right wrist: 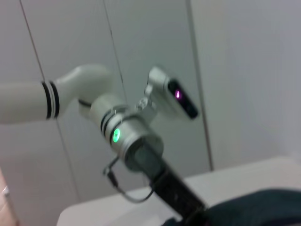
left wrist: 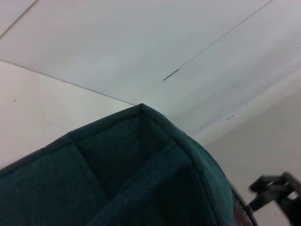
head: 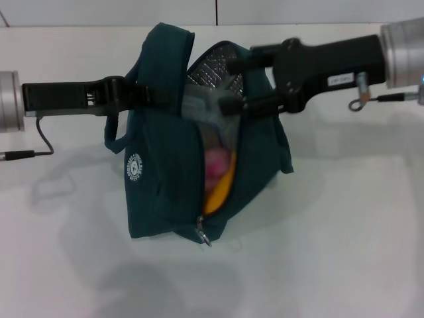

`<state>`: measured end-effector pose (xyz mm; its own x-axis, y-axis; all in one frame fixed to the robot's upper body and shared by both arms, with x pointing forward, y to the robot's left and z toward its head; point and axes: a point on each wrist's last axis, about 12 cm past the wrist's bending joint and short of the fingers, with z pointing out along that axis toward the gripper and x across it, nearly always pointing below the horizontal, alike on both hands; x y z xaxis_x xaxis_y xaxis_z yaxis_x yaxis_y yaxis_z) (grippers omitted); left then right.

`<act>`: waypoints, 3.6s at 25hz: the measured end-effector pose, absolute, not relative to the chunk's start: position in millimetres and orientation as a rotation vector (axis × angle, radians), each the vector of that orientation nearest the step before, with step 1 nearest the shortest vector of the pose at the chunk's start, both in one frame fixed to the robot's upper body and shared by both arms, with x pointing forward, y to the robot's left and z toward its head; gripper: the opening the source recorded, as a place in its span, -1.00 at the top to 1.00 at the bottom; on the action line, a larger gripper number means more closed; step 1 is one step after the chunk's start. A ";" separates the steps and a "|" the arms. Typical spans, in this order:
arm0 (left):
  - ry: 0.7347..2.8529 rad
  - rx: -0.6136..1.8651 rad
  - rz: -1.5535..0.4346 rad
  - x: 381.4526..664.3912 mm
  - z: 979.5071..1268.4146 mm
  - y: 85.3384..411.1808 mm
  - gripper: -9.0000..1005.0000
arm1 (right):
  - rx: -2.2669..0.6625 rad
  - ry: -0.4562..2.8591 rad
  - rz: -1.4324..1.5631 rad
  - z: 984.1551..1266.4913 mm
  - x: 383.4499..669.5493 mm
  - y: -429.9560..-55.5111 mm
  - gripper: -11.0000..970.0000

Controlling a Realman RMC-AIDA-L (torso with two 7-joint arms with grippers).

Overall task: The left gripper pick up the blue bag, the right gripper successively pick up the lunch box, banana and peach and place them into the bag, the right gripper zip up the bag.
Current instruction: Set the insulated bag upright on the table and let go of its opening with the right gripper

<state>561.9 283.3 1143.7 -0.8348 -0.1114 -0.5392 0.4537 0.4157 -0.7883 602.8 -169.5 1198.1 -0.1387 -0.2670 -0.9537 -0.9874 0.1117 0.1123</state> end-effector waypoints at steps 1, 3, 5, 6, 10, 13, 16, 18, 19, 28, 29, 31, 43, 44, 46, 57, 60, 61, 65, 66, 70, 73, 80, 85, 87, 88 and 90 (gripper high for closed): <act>2.155 0.288 -1.430 561.6 1143.4 283.5 0.91 | -1.260 1.543 1.079 1200.2 601.6 -173.0 -0.68; 2.156 0.286 -1.430 561.1 1143.0 283.9 0.91 | -1.224 1.533 1.053 1205.6 600.6 -181.9 -0.68; 2.156 0.287 -1.430 561.1 1142.9 283.8 0.91 | -1.165 1.540 1.028 1209.1 601.7 -192.7 -0.68; 2.157 0.288 -1.430 561.0 1142.8 283.7 0.91 | -1.119 1.551 1.019 1209.9 603.4 -199.2 -0.68; 2.159 0.290 -1.431 560.9 1142.5 283.0 0.91 | -0.968 1.631 0.998 1203.2 611.2 -215.5 -0.67; 2.159 0.291 -1.433 560.8 1142.3 282.5 0.91 | -0.892 1.704 0.982 1192.7 615.4 -220.5 -0.67; 2.159 0.292 -1.434 560.8 1142.2 281.9 0.91 | -0.875 1.750 0.994 1185.0 615.9 -219.2 -0.66; 2.158 0.294 -1.434 561.2 1142.6 281.4 0.91 | -0.872 1.772 1.007 1181.7 616.3 -216.8 -0.66; 2.157 0.295 -1.435 561.5 1142.9 281.1 0.91 | -0.872 1.782 1.015 1180.1 616.7 -214.8 -0.65; 2.157 0.301 -1.435 562.3 1143.6 280.1 0.91 | -0.910 1.825 1.058 1171.9 614.6 -197.3 -0.64; 2.157 0.300 -1.434 562.2 1143.5 280.3 0.91 | -0.912 1.837 1.055 1170.3 614.6 -195.3 -0.63; 2.156 0.298 -1.433 562.3 1143.5 280.4 0.91 | -0.917 1.860 1.040 1167.0 615.0 -191.4 -0.63; 2.154 0.287 -1.430 562.1 1143.1 282.0 0.91 | -0.894 1.915 0.972 1158.8 618.4 -194.0 -0.61; 2.153 0.288 -1.430 562.3 1143.3 281.8 0.91 | -0.893 1.917 0.972 1158.4 618.4 -194.0 -0.61; 2.153 0.290 -1.429 562.8 1143.6 281.5 0.91 | -0.892 1.920 0.975 1158.2 618.8 -193.2 -0.60; 2.150 0.289 -1.426 563.8 1144.2 281.2 0.91 | -0.900 1.919 0.976 1158.2 618.4 -192.7 0.12; 2.150 0.289 -1.426 563.9 1144.3 281.2 0.91 | -0.909 1.912 0.980 1159.8 617.9 -192.1 0.36; 2.150 0.289 -1.426 563.9 1144.3 281.1 0.91 | -0.911 1.909 0.982 1160.4 617.6 -191.8 0.36; 2.149 0.288 -1.428 563.9 1144.0 280.4 0.91 | -0.933 1.890 0.992 1165.2 616.3 -190.8 0.39; 2.149 0.288 -1.429 563.8 1143.7 279.8 0.91 | -0.939 1.881 0.995 1167.1 615.5 -191.2 0.40; 2.148 0.291 -1.447 562.4 1141.1 273.7 0.91 | -0.934 1.843 0.999 1179.3 610.9 -198.7 0.43; 2.146 0.288 -1.501 560.9 1136.6 264.8 0.91 | -0.901 1.812 0.998 1189.6 604.8 -213.8 0.47; 2.118 0.345 -1.671 554.2 1124.7 233.7 0.91 | -0.786 1.809 0.963 1200.8 587.8 -271.4 0.60; 2.069 0.299 -1.745 550.5 1113.6 224.4 0.91 | -0.735 1.833 0.958 1197.6 583.2 -291.2 0.68; 2.064 0.295 -1.750 550.4 1112.7 223.7 0.91 | -0.733 1.843 0.976 1194.3 582.6 -291.5 0.71; 2.063 0.296 -1.750 550.6 1113.1 223.6 0.91 | -0.737 1.848 0.989 1192.5 582.4 -290.2 0.72; 2.062 0.299 -1.751 550.4 1113.7 224.4 0.91 | -0.749 1.854 1.019 1189.2 583.0 -285.3 0.75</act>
<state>550.4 224.4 1113.7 -0.8903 -0.1030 -0.4435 0.4210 0.1849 -0.8880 583.0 -285.3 1189.2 -0.4424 -0.0927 -0.8920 -0.8028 0.4843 0.3479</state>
